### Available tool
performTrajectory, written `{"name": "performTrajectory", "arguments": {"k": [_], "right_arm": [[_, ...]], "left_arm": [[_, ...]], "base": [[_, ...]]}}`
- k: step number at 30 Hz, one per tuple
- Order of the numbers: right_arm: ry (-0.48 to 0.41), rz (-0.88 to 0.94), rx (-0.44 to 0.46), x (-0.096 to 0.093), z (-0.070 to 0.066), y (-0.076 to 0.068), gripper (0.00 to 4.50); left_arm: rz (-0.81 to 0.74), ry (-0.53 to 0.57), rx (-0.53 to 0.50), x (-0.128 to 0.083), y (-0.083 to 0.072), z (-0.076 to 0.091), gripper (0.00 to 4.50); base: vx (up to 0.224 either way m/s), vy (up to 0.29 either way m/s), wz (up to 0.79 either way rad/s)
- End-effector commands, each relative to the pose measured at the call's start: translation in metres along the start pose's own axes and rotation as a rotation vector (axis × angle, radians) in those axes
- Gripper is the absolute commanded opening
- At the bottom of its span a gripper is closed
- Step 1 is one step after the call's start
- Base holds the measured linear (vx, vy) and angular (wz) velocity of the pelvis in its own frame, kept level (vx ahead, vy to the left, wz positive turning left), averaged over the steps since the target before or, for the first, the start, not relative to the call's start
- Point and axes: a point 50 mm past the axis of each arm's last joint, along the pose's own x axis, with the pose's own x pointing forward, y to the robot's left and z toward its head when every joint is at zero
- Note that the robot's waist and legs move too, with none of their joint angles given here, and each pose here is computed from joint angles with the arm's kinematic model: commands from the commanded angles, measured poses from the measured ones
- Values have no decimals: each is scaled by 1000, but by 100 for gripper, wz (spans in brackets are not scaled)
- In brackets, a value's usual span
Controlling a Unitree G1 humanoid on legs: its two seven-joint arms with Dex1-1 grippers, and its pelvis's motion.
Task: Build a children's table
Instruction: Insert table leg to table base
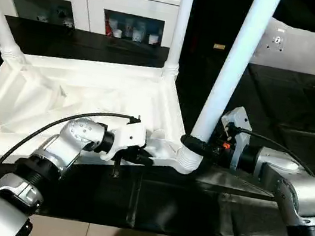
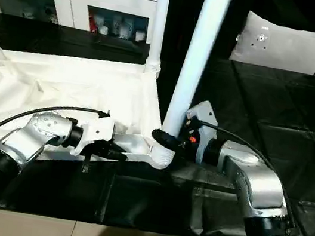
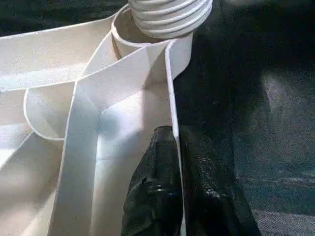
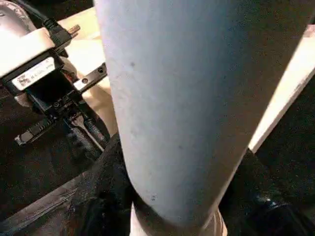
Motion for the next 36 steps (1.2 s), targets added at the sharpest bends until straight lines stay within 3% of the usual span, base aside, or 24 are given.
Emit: {"name": "performTrajectory", "arguments": {"k": [1,10,17,21,25,29,36], "right_arm": [[45,-3,7,1,-5,-3,186],[34,-10,52,3,-8,-12,186],[8,-32,135,0,-23,-11,186],[-71,-124,220,-4,-38,-13,186],[-94,-177,237,-5,-46,-14,186],[-41,-232,153,-6,-59,-11,186],[76,-169,11,-5,-57,-5,186]], "left_arm": [[-69,40,25,2,-6,-4,0],[-97,17,46,2,-7,5,0],[-82,14,38,0,-5,5,0],[-55,-3,17,0,-4,4,0],[-49,-3,10,1,-4,3,0],[-42,-13,2,2,-4,4,0],[-42,-6,4,2,-5,4,0]], "base": [[0,0,0],[0,0,0],[0,0,0],[0,0,0],[0,0,0],[0,0,0],[0,0,0]]}}
